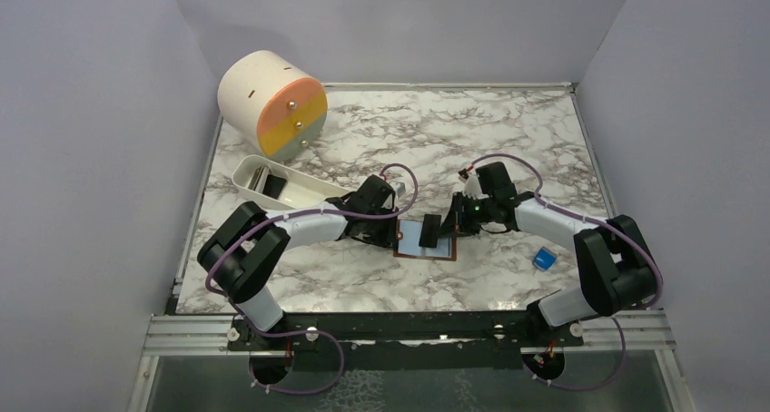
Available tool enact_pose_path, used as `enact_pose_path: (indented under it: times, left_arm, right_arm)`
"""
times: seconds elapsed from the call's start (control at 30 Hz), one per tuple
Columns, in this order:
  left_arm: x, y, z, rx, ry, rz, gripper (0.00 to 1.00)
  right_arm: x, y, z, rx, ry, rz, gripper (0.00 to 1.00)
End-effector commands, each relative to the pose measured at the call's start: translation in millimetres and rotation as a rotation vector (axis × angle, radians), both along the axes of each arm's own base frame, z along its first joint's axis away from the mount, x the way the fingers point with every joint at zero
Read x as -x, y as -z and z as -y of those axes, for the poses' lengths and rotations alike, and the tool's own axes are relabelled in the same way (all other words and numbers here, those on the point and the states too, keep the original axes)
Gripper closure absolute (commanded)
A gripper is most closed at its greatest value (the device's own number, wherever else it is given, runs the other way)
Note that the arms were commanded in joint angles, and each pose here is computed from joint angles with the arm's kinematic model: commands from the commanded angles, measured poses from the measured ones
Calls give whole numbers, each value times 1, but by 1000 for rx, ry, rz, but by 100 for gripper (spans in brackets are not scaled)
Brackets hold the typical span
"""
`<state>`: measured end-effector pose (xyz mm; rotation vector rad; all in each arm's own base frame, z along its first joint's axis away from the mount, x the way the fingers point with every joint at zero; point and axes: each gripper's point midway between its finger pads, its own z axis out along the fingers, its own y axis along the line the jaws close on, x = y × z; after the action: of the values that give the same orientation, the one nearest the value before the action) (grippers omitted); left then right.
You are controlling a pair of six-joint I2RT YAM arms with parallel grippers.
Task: Put the credit cards into the card holder
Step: Insert the credit card into the card holder.
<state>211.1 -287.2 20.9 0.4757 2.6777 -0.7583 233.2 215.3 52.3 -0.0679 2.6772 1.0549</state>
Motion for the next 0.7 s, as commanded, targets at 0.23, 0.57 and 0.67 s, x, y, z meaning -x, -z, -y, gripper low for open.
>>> enact_pose_path:
  times: [0.23,0.57,0.67]
  left_arm:
    - [13,13,-9,-60,-8,-14,89]
    - [14,14,-9,-63,-17,-18,89]
    - [15,15,-7,-64,-14,-19,89]
  right_arm:
    - [-3,15,12,33,86,40,99]
    - [-11,11,12,29,129,76,99]
    - [-15,8,14,39,138,90,99]
